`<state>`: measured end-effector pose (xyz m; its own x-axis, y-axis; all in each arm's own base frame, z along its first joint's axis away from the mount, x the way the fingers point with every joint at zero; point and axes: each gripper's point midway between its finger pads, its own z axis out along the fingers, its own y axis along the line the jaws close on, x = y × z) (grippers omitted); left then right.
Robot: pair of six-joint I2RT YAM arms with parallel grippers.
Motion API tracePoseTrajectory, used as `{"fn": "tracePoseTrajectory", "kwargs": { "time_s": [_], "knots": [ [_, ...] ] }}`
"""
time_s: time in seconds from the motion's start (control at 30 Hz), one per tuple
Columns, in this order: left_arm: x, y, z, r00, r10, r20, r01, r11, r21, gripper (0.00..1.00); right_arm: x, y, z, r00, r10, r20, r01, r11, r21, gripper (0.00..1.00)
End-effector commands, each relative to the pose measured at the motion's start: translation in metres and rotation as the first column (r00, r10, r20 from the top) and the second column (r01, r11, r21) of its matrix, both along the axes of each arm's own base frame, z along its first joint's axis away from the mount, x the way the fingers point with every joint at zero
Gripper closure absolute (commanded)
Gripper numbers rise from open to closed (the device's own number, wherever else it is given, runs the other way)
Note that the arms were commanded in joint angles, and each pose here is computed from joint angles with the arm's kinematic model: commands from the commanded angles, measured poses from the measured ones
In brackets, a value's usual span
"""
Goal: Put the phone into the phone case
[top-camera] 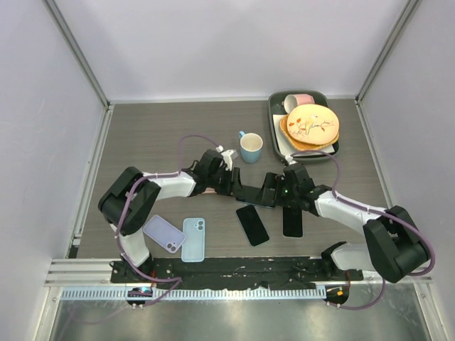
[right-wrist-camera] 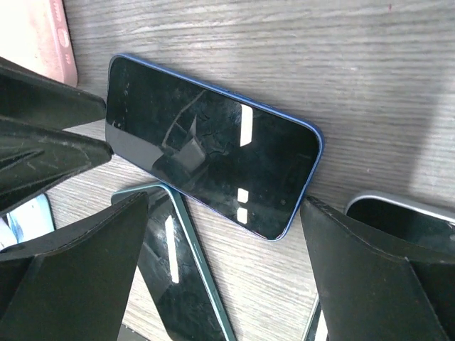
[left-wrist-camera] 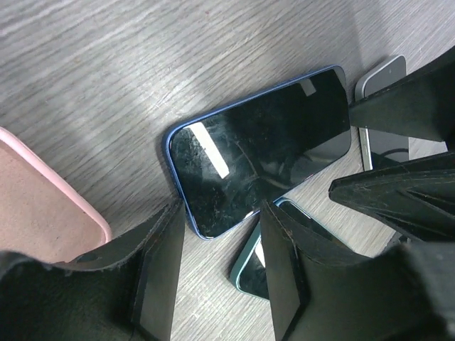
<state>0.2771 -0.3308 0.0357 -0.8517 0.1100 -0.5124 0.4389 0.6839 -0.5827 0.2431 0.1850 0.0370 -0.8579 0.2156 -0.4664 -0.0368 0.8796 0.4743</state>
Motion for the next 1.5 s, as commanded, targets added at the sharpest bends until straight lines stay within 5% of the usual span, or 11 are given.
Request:
{"fn": "tracePoseTrajectory", "kwargs": {
  "time_s": [0.0, 0.37, 0.97, 1.47],
  "knots": [
    [0.012, 0.006, 0.023, 0.998, 0.039, 0.059, -0.040, 0.999, 0.011, 0.49, 0.022, 0.005, 0.011, 0.996, 0.005, 0.085, -0.005, 1.000, 0.001, 0.06],
    [0.036, 0.019, 0.004, 0.994, 0.104, -0.035, -0.103, 0.995, 0.019, 0.49, 0.043, 0.010, 0.016, 0.993, -0.007, 0.122, 0.003, 1.000, 0.027, 0.06],
    [-0.021, -0.028, 0.029, 0.995, -0.090, -0.036, 0.079, 0.969, -0.235, 0.59, 0.108, 0.071, 0.048, 0.974, 0.073, 0.216, -0.113, 0.978, 0.175, 0.07],
    [0.006, -0.002, 0.035, 0.993, -0.004, 0.117, 0.008, 0.999, -0.032, 0.49, 0.083, -0.012, 0.065, 0.958, -0.069, 0.278, 0.101, 0.990, -0.101, 0.03]
  ]
}}
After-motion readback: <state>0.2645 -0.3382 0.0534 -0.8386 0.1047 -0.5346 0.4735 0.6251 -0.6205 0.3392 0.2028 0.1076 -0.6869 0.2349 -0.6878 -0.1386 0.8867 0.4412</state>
